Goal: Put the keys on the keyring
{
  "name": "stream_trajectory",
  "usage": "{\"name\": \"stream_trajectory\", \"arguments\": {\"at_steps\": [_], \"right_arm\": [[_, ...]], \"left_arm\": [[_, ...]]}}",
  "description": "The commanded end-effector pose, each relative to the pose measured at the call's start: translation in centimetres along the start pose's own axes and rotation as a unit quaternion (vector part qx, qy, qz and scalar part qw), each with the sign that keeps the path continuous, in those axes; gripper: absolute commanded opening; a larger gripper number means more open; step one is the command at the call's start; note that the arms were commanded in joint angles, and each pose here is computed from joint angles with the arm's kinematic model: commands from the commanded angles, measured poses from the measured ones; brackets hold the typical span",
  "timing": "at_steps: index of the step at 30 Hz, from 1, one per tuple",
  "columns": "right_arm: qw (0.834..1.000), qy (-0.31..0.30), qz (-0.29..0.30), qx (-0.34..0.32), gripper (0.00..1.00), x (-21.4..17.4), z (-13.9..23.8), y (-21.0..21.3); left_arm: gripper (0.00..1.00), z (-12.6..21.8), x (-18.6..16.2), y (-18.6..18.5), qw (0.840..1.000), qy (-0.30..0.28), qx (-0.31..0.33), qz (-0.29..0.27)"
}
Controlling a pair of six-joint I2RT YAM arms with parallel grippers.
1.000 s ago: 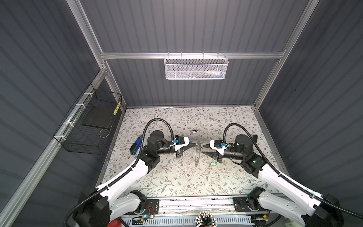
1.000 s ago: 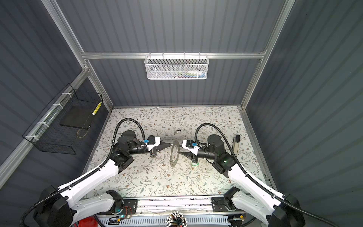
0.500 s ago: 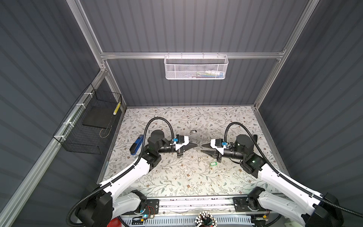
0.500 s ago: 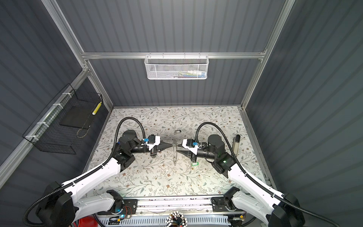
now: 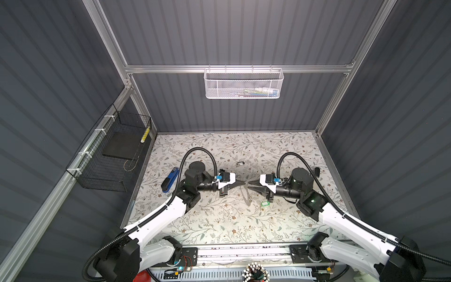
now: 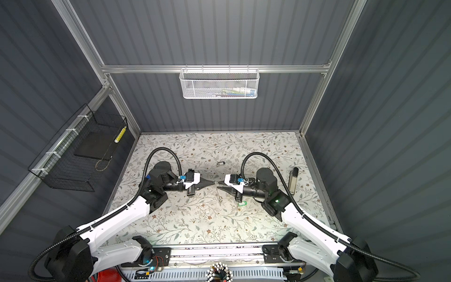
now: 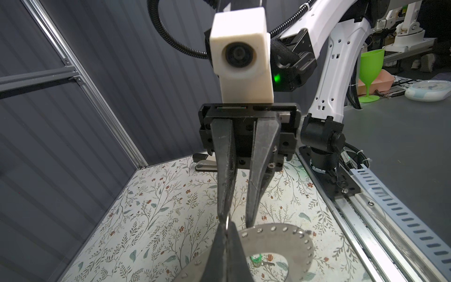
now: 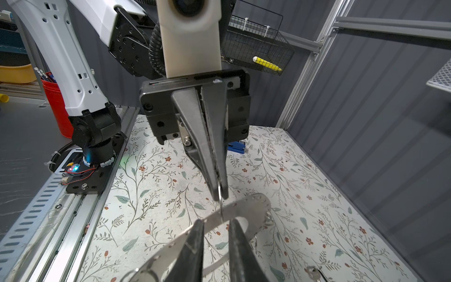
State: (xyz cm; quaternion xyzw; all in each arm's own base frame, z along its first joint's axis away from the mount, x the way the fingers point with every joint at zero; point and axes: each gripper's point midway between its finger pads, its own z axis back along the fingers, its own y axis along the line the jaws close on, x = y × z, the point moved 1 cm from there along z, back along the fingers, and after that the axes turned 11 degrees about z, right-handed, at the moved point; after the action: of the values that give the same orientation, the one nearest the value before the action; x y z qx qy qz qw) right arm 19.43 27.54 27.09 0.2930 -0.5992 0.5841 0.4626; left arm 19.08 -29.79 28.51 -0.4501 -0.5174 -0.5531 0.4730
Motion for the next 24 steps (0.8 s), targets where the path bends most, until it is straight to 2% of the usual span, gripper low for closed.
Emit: {"name": "stream_trajectory", "arguments": {"at_steps": [1,10,16,17,20,24], "right_arm": [[1.0,-0.013,0.003,0.001,0.2,0.4,-0.2,0.0],[1.0,-0.01,0.0,0.009,0.15,0.1,-0.6,0.2],[1.0,0.001,0.002,0.009,0.05,-0.4,-0.8,0.3],[1.0,0.004,0.004,0.005,0.04,-0.5,-0.7,0.2],[1.0,0.015,0.01,-0.003,0.01,-0.8,-0.6,0.1],[0.998,0.042,0.034,-0.021,0.01,-1.7,-0.2,0.0]], "left_arm": [[0.0,-0.1,1.5,-0.4,0.999,-0.013,-0.013,-0.028],[0.0,-0.2,1.4,-0.5,0.999,-0.01,-0.017,-0.028],[0.0,-0.3,1.2,-0.4,1.0,-0.003,-0.015,-0.024],[0.05,-0.3,0.9,-0.3,1.0,0.007,-0.012,-0.019],[0.37,0.0,-0.2,-0.1,0.998,0.05,-0.001,-0.033],[0.43,1.0,-0.6,0.5,0.992,0.092,0.039,-0.073]]}}
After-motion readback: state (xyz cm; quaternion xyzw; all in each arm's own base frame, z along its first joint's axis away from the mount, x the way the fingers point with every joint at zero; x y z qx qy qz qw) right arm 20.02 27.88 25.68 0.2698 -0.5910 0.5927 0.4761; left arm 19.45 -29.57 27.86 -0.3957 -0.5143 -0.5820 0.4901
